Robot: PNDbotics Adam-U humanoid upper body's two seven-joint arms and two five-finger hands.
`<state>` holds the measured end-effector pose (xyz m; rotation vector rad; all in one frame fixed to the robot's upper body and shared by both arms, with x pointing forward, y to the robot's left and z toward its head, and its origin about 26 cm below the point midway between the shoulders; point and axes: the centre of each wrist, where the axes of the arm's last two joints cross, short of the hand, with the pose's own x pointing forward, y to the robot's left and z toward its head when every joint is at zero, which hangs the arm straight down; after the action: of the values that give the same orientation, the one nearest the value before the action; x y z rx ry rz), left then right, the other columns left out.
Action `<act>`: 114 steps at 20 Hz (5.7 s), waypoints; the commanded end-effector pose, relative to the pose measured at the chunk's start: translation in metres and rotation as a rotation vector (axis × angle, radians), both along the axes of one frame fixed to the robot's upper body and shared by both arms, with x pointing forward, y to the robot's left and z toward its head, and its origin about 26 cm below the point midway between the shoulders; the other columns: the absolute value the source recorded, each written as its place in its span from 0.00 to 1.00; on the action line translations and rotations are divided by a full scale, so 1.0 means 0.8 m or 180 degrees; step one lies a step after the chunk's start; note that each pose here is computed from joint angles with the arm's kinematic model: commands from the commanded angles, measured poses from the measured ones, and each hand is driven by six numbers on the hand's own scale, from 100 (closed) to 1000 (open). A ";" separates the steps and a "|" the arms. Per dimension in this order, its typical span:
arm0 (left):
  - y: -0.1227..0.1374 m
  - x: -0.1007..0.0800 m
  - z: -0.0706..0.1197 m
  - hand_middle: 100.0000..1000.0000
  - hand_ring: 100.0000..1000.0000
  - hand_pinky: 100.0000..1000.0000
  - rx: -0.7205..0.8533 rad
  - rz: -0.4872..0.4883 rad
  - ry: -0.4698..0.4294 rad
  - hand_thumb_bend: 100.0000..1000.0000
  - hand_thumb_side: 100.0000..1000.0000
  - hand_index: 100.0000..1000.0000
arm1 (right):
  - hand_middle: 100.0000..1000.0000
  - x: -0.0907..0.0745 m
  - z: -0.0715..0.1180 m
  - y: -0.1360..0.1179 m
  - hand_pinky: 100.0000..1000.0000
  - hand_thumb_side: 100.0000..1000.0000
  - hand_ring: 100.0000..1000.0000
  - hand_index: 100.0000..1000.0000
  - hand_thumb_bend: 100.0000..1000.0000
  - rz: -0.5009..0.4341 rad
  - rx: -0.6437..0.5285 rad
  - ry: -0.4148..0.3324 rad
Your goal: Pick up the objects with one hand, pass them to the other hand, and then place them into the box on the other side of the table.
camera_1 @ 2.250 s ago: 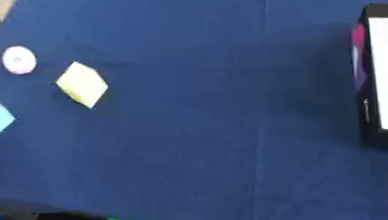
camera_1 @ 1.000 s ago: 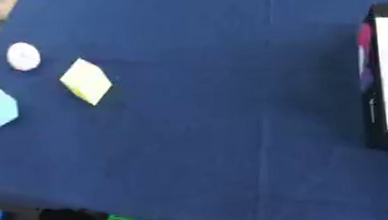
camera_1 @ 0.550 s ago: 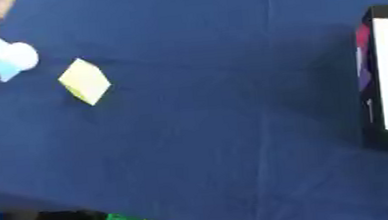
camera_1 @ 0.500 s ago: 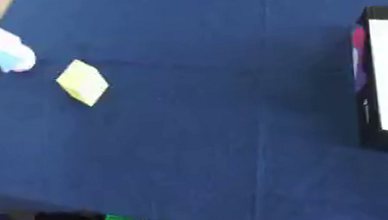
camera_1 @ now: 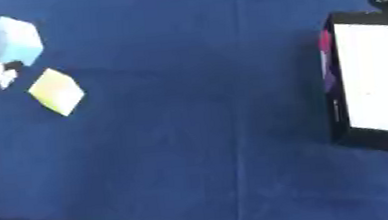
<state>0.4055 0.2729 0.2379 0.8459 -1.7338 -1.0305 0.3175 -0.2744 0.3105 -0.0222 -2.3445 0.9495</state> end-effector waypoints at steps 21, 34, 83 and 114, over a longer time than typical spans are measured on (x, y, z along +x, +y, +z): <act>-0.138 -0.010 -0.048 0.53 0.61 0.78 -0.0126 -0.0627 -0.0991 0.00 0.14 0.56 | 1.00 0.050 0.012 0.170 0.95 0.00 1.00 1.00 0.00 0.0371 -0.1972 -0.0608; -0.172 -0.021 -0.041 0.52 0.61 0.78 -0.0097 -0.0936 -0.1200 0.00 0.15 0.56 | 1.00 0.101 -0.021 0.192 0.95 0.00 1.00 1.00 0.00 0.0016 -0.2342 -0.0652; -0.192 -0.012 -0.043 0.39 0.55 0.77 -0.0339 -0.0908 -0.1078 0.00 0.05 0.47 | 0.93 0.119 -0.038 0.190 0.95 0.00 1.00 0.95 0.00 0.0040 -0.2120 -0.0284; 0.004 -0.033 -0.017 0.75 0.75 0.87 -0.0426 0.0060 -0.0765 0.00 0.52 0.85 | 0.75 0.045 0.014 -0.037 0.90 0.00 1.00 0.77 0.00 -0.1187 -0.0759 0.0297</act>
<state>0.3847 0.2598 0.2014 0.8710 -1.9386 -0.8398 0.3640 -0.2897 0.2980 -0.4014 -1.9959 1.0262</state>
